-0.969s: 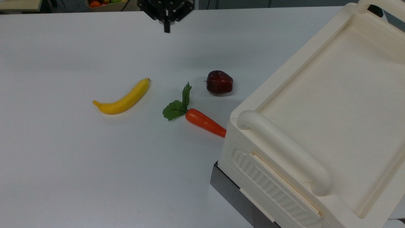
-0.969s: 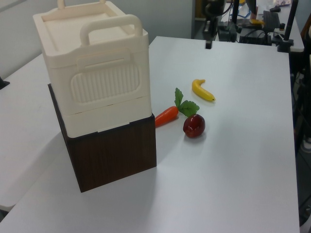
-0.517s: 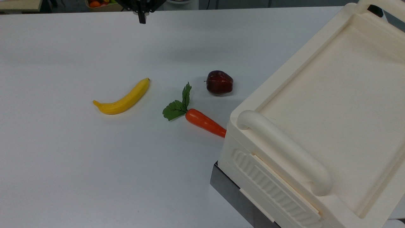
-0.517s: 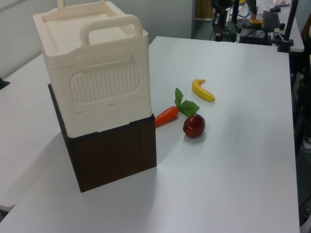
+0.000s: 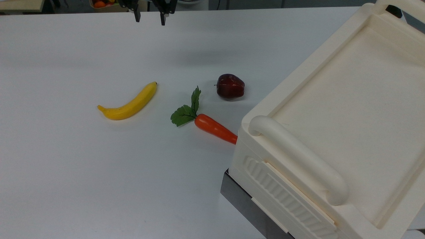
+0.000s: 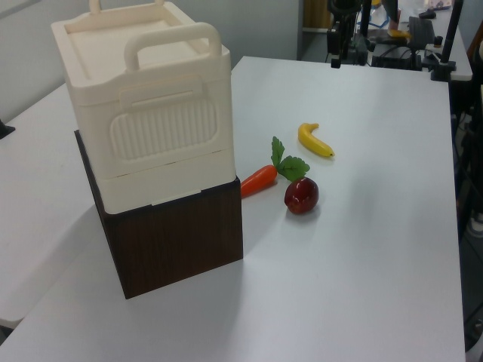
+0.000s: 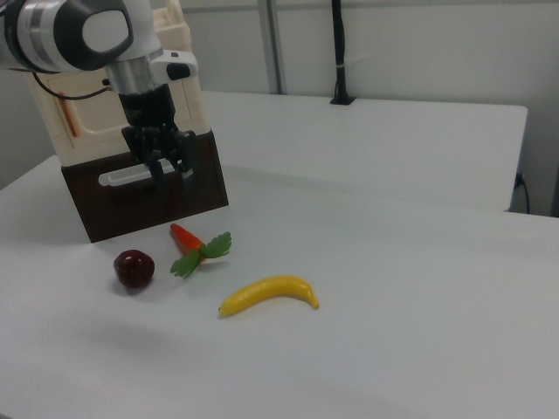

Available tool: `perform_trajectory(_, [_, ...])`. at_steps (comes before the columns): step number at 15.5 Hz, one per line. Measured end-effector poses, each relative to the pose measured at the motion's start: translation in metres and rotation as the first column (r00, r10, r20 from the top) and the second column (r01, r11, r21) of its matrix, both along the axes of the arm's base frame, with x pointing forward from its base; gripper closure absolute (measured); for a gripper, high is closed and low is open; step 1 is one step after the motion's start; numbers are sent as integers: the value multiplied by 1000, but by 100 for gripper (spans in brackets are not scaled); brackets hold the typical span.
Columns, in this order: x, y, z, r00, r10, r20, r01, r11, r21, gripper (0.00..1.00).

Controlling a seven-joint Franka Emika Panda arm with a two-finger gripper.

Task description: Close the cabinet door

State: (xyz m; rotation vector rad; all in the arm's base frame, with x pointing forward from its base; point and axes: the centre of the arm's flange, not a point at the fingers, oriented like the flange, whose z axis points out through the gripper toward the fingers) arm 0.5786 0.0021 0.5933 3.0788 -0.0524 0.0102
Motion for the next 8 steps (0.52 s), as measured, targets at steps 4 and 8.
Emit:
perform_trajectory(4, [-1,4,2,1000,4,2,-4,1000,0,0])
perform_trajectory(8, [-3,1,5,1000,-3,4,3,1000,-2,0])
